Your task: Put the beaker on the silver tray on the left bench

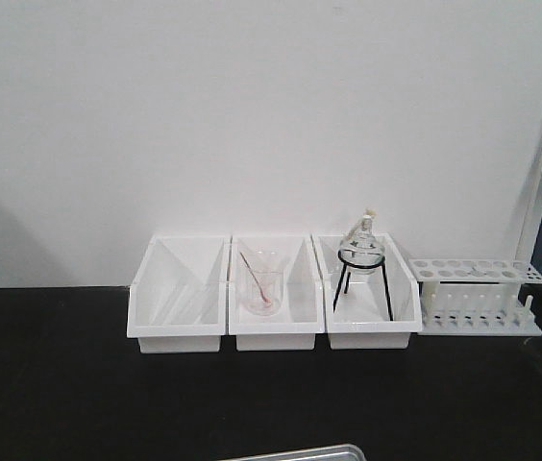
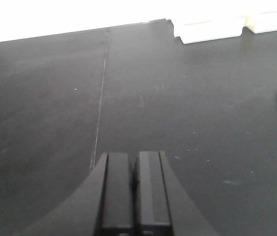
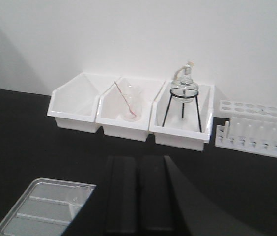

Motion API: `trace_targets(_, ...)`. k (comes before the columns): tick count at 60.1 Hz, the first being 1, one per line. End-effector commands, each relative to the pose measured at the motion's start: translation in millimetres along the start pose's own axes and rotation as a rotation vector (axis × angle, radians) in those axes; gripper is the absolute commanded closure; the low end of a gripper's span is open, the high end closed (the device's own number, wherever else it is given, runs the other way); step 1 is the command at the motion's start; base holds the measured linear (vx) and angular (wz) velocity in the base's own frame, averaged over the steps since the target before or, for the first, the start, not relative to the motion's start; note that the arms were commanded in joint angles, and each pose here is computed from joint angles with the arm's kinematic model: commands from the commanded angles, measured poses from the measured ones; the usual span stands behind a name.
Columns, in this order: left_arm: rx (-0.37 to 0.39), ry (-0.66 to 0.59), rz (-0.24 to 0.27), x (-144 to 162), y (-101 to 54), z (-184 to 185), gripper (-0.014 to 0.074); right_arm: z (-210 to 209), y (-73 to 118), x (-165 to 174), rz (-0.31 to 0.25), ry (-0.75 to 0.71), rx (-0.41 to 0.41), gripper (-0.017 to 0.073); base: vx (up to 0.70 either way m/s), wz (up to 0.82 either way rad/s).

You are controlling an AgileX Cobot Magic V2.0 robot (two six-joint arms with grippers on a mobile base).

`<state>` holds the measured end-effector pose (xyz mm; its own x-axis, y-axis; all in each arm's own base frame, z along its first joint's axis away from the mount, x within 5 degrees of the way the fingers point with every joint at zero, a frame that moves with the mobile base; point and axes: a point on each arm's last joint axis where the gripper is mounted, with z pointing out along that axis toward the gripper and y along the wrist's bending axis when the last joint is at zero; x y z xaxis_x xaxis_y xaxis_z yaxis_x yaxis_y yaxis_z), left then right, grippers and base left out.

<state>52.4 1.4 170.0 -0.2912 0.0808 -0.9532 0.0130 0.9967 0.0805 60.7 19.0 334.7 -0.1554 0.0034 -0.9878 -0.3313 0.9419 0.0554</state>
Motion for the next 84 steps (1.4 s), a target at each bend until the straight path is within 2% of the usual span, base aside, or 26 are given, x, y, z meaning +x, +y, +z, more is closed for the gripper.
trace_targets(1, 0.006, -0.062, -0.003, -1, -0.7, 2, 0.0592, -3, 5.0, 2, -0.035, -0.151, -0.065, 0.0571, 0.00, 0.00)
trace_targets(6, 0.006, -0.062, -0.003, -1, -0.7, 2, 0.0592, -2, 5.3, 28, -0.052, -0.222, -0.082, 0.0571, 0.00, 0.00)
trace_targets(9, 0.006, -0.062, -0.003, -1, -0.7, 2, 0.0592, 0, 3.0, 44, -0.033, -0.258, -0.058, 0.0571, 0.00, 0.00)
trace_targets(13, 0.006, -0.062, -0.003, -1, -0.7, 2, 0.0592, 4, -3.0, 68, 0.008, -0.276, 0.017, 0.0571, 0.00, 0.00)
trace_targets(24, 0.006, -0.062, -0.003, -1, -0.7, 2, 0.0592, 7, -19.4, 122, 0.169, -0.253, 0.252, 0.0571, 0.00, 0.00)
trace_targets(28, 0.006, -0.062, -0.003, -1, -0.7, 2, 0.0592, 10, -24.5, 140, 0.219, -0.193, 0.327, 0.0571, 0.00, 0.00)
trace_targets(33, 0.006, -0.062, -0.003, -1, -0.7, 2, 0.0592, 10, -26.9, 148, 0.218, -0.097, 0.381, 0.0571, 0.00, 0.00)
trace_targets(38, 0.006, -0.062, -0.003, -1, -0.7, 2, 0.0592, 9, -27.4, 150, 0.209, -0.070, 0.392, 0.0571, 0.00, 0.00)
trace_targets(49, 0.006, -0.062, -0.003, -1, -0.7, 2, 0.0592, 9, -27.3, 145, 0.193, -0.118, 0.387, 0.0571, 0.00, 0.00)
trace_targets(84, 0.006, -0.062, -0.003, -1, -0.7, 2, 0.0592, 9, -27.3, 145, 0.191, -0.123, 0.386, 0.0571, 0.00, 0.00)
